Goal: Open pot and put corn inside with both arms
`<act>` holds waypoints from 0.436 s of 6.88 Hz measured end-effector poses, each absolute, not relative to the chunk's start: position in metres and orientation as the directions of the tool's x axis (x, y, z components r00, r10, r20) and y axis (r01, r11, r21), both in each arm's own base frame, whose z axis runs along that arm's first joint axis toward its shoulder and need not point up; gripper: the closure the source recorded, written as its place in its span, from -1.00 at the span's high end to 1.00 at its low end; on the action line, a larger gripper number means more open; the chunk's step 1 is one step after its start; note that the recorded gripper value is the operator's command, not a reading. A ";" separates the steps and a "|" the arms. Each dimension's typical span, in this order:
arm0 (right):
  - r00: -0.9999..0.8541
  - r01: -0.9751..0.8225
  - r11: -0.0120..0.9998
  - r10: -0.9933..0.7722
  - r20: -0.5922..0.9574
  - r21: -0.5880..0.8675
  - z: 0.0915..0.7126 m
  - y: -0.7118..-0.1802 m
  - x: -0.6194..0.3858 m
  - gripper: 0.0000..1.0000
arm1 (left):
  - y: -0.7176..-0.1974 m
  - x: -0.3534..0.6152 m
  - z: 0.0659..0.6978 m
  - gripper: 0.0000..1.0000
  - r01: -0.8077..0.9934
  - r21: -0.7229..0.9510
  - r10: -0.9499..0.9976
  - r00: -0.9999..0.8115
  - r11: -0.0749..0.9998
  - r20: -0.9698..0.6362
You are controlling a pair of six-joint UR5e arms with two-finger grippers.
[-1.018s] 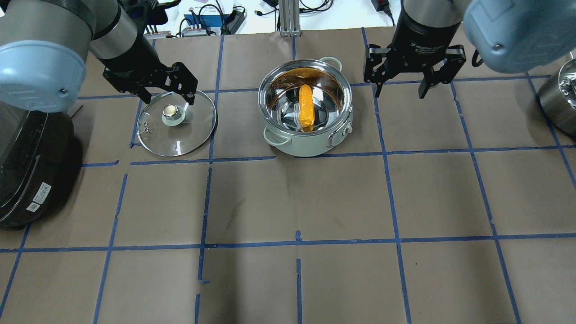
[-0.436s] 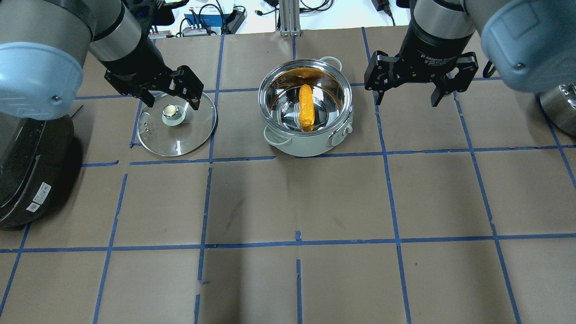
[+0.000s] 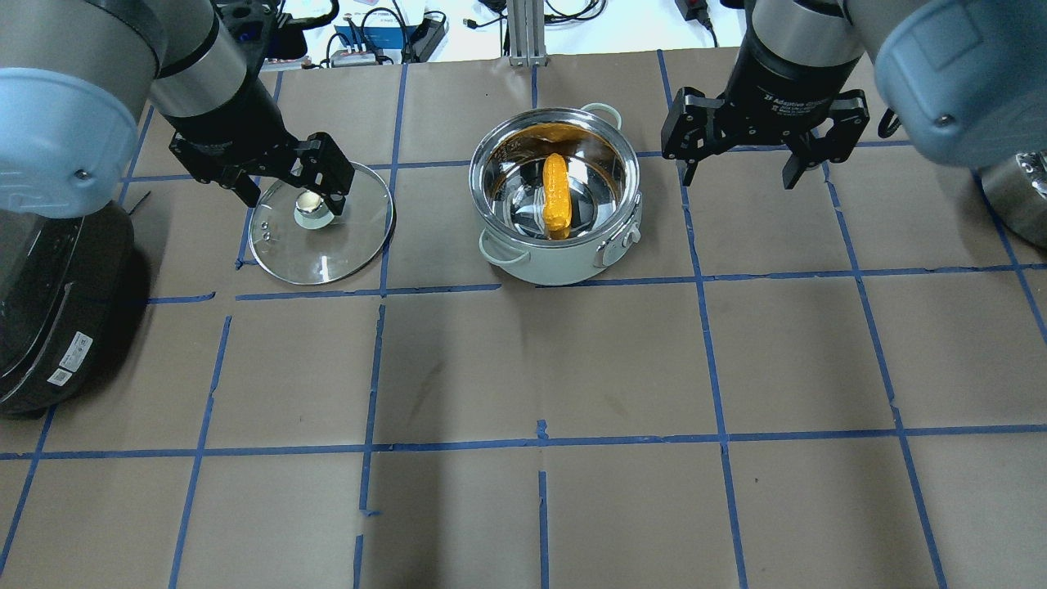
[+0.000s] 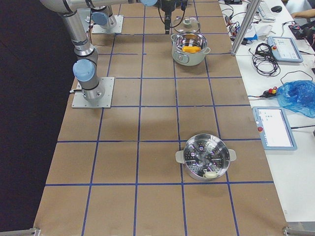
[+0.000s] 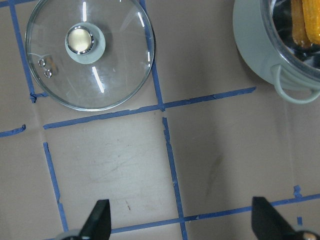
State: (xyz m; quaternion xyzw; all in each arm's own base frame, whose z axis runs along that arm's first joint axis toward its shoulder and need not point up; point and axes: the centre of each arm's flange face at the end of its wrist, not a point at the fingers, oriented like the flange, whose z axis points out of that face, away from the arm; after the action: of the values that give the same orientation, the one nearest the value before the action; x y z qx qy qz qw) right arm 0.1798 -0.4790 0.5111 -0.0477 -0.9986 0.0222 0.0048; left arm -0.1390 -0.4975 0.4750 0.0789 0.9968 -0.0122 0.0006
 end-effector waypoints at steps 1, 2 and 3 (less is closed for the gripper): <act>-0.995 0.094 0.994 0.095 0.007 -0.046 0.512 -0.479 0.180 1.00 | -0.493 -0.139 0.479 1.00 0.157 -0.011 0.157 -0.988 0.988 -0.004; -0.996 0.093 0.995 0.094 0.007 -0.046 0.512 -0.479 0.181 1.00 | -0.489 -0.139 0.481 1.00 0.156 0.003 0.156 -0.988 0.988 -0.002; -0.996 0.093 0.995 0.093 0.007 -0.046 0.512 -0.479 0.181 1.00 | -0.486 -0.138 0.483 1.00 0.156 0.014 0.156 -0.988 0.988 -0.001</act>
State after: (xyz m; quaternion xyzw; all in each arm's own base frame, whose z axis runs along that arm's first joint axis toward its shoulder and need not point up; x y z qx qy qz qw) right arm 0.1811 -0.4788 0.5116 -0.0465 -0.9986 0.0228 0.0044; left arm -0.1385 -0.4859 0.4829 0.0783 0.9969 0.0067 0.0012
